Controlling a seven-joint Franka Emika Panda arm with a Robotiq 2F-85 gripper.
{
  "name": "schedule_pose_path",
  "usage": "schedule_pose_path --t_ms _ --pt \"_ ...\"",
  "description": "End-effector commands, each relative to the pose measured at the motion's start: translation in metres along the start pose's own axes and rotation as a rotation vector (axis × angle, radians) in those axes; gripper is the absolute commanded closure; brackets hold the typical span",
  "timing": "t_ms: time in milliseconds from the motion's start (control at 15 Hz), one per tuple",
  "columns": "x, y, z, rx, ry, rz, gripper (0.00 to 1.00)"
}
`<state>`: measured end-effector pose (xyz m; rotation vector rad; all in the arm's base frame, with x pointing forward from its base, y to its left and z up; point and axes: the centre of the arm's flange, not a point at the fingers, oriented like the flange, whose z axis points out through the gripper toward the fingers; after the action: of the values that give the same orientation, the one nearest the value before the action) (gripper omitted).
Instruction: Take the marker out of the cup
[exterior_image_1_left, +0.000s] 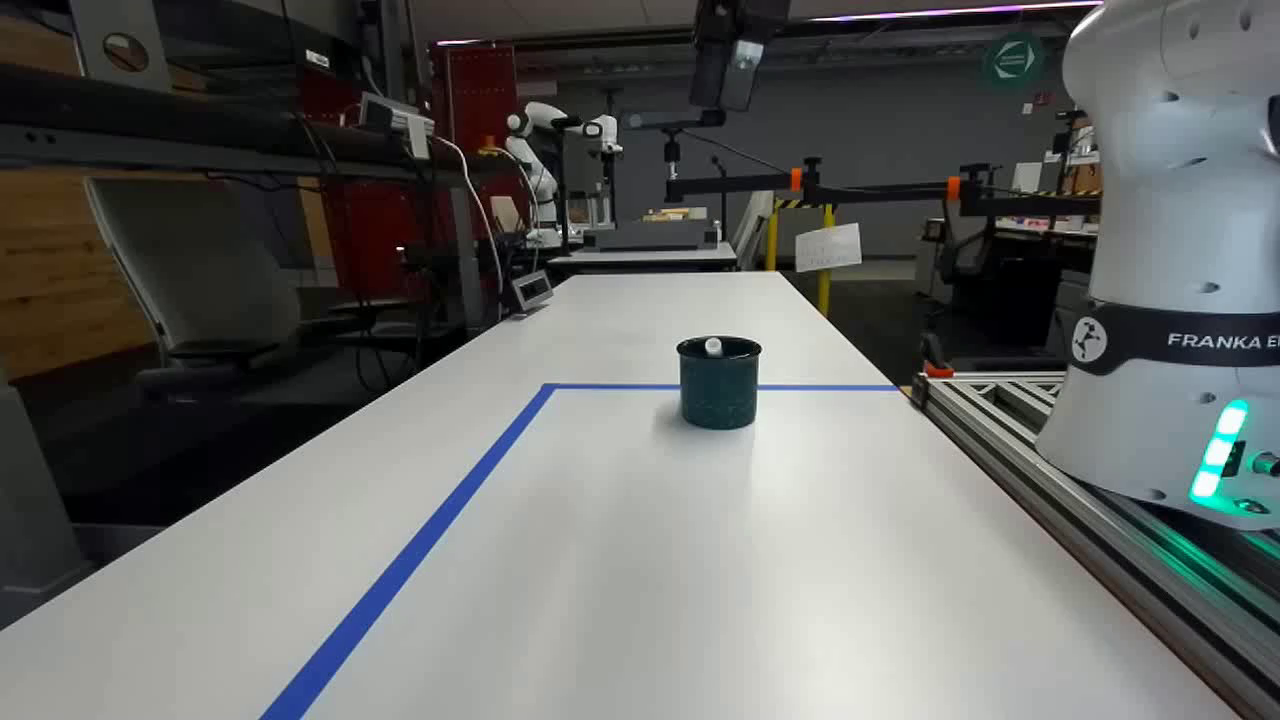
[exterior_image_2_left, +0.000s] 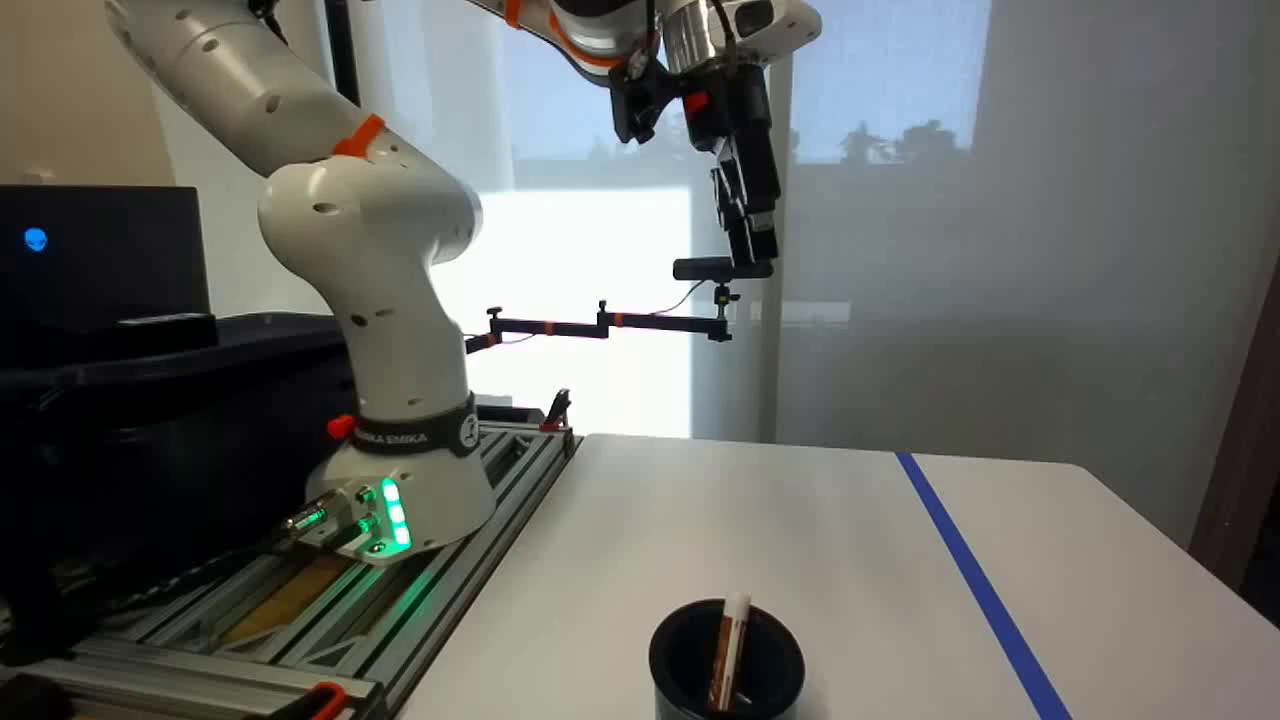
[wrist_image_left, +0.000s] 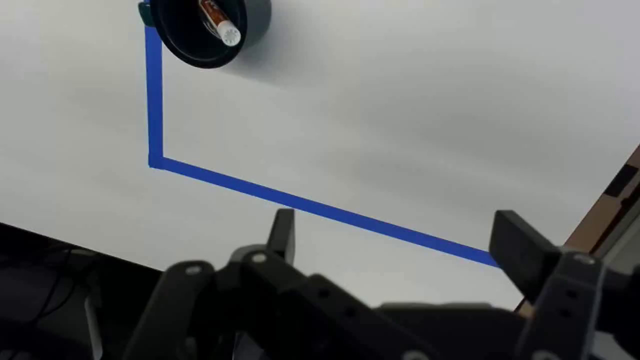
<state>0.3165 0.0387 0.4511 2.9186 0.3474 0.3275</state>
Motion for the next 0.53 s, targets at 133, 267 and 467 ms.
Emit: schedule_pose_path --t_ms 133,267,467 --pt "-0.0027 -0.0013 0.0078 0.003 -0.02 -0.002 0.0" --pt "-0.0025 -0.0014 0.0089 0.004 -0.023 -0.003 0.0" --pt "-0.0025 -0.0014 0.009 0.004 -0.024 -0.003 0.0"
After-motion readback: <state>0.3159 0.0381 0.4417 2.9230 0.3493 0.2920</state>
